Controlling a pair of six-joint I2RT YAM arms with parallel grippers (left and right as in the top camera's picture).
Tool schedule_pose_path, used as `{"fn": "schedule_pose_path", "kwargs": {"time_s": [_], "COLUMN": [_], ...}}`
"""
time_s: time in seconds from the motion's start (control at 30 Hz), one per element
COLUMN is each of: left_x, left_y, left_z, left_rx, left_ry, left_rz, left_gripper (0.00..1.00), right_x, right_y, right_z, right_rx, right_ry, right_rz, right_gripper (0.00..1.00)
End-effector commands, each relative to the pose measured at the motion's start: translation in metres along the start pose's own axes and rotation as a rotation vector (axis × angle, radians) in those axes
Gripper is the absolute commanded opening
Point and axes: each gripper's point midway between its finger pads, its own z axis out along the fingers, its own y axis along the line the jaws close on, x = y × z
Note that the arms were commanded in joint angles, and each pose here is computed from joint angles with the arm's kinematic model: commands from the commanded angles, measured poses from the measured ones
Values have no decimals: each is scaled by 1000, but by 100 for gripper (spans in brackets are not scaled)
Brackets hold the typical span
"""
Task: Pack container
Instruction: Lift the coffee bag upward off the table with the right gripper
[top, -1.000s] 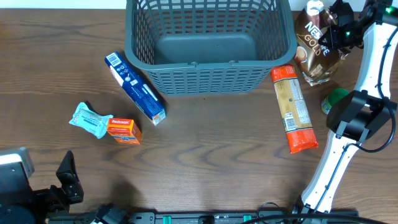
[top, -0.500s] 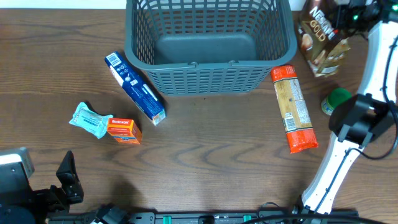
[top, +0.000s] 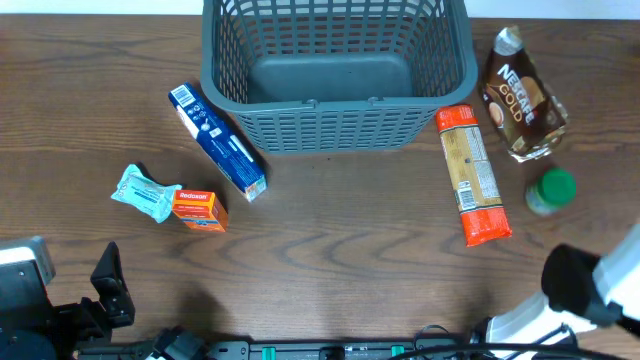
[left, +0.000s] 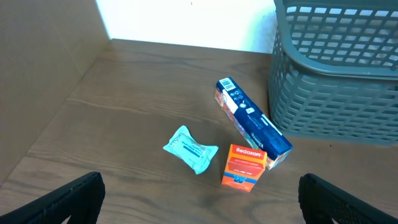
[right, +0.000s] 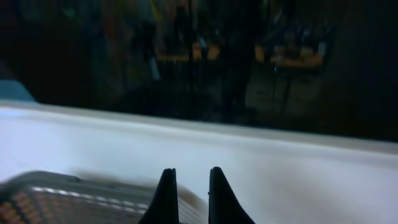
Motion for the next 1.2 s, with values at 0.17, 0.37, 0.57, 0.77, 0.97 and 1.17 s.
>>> {"fn": "schedule_pose_path", "kwargs": {"time_s": [0.17,0.37,0.57,0.77,0.97,1.17], "left_x": [-2,-2,-2,-2,-2,-2], "left_y": [0,0,0,0,0,0], "left_z": [0,0,0,0,0,0], "left_rx": [-8,-8,-8,-8,-8,-8], "left_ry": [0,0,0,0,0,0], "left_rz": [-5,-5,-5,-5,-5,-5], "left_gripper": [99,99,99,99,99,99], "right_x": [68,127,207,274,334,391], "right_y": [-23,-62,-92,-118,-138,-141], "right_z": [26,17,22,28,39,46], "right_rx": [49,244,246,257,266,228], "right_ry": [210,430,682,869,1010,1135], "right_rz": [113,89,124,157,163,231], "right_gripper": [1,97,99,99,99,99]}}
